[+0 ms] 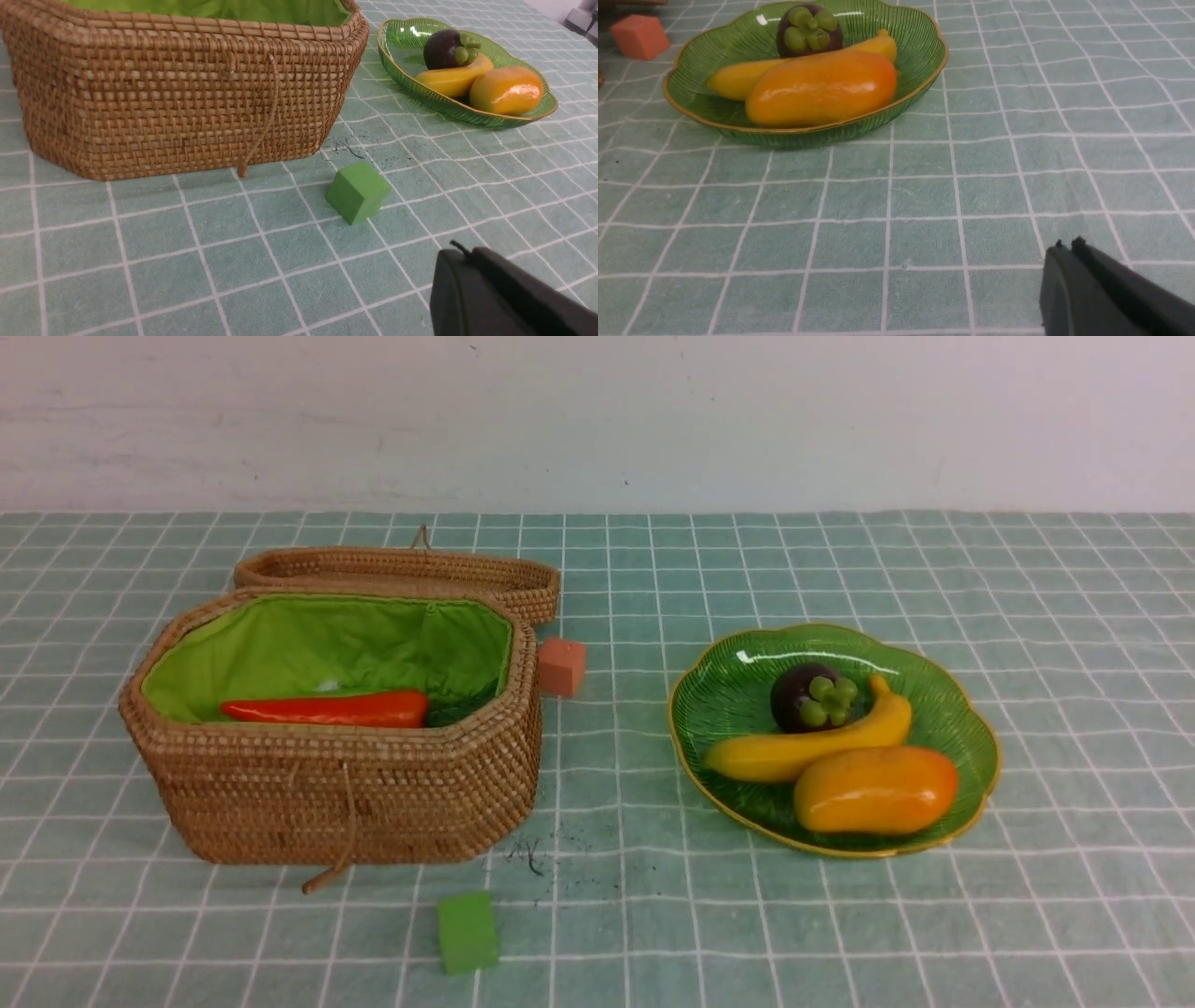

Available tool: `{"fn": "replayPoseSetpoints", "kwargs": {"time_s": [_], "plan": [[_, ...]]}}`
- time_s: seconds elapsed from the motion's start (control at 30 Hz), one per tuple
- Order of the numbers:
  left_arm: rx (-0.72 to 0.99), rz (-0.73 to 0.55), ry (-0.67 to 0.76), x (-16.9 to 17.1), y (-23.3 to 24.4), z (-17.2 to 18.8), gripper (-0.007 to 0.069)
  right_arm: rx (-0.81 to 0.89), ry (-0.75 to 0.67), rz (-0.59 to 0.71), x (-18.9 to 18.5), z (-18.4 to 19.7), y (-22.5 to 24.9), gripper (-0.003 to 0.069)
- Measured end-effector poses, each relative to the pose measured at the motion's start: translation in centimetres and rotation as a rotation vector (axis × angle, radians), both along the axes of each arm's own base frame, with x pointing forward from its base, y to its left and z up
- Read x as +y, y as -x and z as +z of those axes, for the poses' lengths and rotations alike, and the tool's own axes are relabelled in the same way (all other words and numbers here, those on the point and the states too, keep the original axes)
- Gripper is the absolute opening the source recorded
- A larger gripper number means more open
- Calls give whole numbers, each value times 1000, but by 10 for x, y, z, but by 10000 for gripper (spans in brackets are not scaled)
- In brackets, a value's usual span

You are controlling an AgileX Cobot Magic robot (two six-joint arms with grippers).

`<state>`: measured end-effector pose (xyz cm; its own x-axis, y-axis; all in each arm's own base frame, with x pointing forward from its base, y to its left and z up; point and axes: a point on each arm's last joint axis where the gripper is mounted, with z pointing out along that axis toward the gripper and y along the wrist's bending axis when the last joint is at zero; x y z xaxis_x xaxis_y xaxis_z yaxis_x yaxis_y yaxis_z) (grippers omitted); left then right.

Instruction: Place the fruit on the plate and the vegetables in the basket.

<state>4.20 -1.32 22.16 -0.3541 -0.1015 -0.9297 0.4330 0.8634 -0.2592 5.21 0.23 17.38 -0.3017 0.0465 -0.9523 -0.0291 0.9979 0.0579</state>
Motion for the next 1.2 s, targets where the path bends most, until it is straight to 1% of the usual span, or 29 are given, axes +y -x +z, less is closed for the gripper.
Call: {"fn": "replayPoseSetpoints", "kwargs": {"time_s": [0.73,0.83,0.93,1.0,1.07,1.1,1.13,1.17,1.2], "plan": [[-1,0,-1,0,0,0,26,0,-2,-1,0,0,0,-6],[-22,3,-10,-1,-1,-2,26,0,-2,-1,0,0,0,-3],[-76,59,-31,0,-3,-2,13,-1,-3,-1,0,0,0,0],[-150,121,-50,0,-3,1,-13,-1,-3,-1,0,0,0,1],[-207,193,-62,0,-5,2,-13,-1,-3,-1,0,0,0,3],[-229,229,-67,1,-6,0,-13,-2,-3,-1,0,0,0,3],[-232,237,-68,1,-7,-1,-13,-2,-3,-1,0,0,0,3],[-248,302,-73,2,-10,-9,-13,-2,-3,-1,0,0,0,3],[-247,329,-72,3,-11,-15,-13,-2,-3,-1,0,0,0,3]]}}
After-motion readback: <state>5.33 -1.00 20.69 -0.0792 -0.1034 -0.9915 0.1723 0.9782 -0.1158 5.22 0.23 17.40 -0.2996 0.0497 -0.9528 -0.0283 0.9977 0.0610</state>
